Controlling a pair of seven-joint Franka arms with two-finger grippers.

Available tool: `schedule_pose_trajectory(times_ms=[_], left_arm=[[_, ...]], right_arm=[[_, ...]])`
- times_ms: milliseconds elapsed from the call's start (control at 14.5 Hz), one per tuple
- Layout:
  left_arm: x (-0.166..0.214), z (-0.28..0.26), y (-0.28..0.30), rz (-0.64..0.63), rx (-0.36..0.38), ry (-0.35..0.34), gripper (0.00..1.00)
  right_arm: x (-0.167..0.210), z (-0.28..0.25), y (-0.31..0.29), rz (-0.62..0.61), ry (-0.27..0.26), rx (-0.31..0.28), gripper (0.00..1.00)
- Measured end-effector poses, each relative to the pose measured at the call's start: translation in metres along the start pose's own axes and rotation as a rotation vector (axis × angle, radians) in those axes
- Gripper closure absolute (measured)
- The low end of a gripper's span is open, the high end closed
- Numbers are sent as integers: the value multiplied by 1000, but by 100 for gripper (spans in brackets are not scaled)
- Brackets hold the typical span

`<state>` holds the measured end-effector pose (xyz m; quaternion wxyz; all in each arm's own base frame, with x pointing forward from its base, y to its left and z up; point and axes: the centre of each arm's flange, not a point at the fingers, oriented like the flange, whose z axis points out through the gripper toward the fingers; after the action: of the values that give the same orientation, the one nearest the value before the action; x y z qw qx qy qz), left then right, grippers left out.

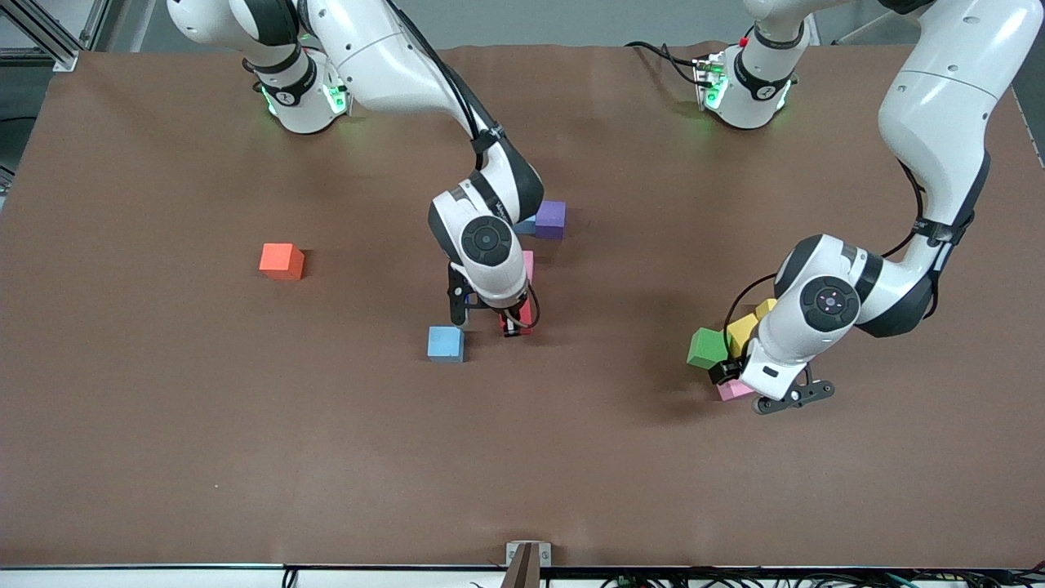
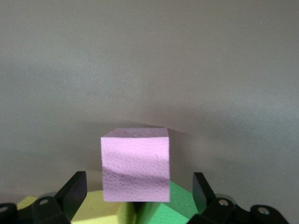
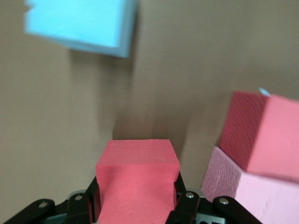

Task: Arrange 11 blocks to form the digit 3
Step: 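Grasp the pink cube beside the green cube with the left gripper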

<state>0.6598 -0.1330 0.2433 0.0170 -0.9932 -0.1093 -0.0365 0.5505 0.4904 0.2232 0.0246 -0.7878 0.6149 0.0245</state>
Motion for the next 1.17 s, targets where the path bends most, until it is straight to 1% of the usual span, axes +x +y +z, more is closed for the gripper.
schedule_pose_trajectory(times_ms=[69,275,344,413,482,551,757,964,1033,1170], left_arm=[[1,1,-3,8,-1,-1,0],[2,7,-4,13,-15,1,0],[2,9,-3,12,-24,4,0],[3,12,-3,10,-37,9,0],[3,16,-2,9,-49,13,0],[3,19,-2,12,-52,16,0],[4,25,-6,35,-32,30,0],[5,28,-6,38,-41,40,2],[5,30,-5,39,-43,39,7],[4,32,-5,38,-46,38,14]], right_arm=[[0,-2,-1,-110,0,3,43],[1,-6,-3,-489,0,3,43],[3,-7,-2,-615,0,-12,43],[5,-8,0,-740,-1,-40,43],[8,-7,2,-846,-6,-69,43],[10,-8,3,-920,-12,-90,43],[17,-12,4,-1073,-7,-118,43],[26,-19,7,-1175,31,-139,43],[28,-22,9,-1202,36,-143,43],[32,-25,10,-1249,42,-141,43]])
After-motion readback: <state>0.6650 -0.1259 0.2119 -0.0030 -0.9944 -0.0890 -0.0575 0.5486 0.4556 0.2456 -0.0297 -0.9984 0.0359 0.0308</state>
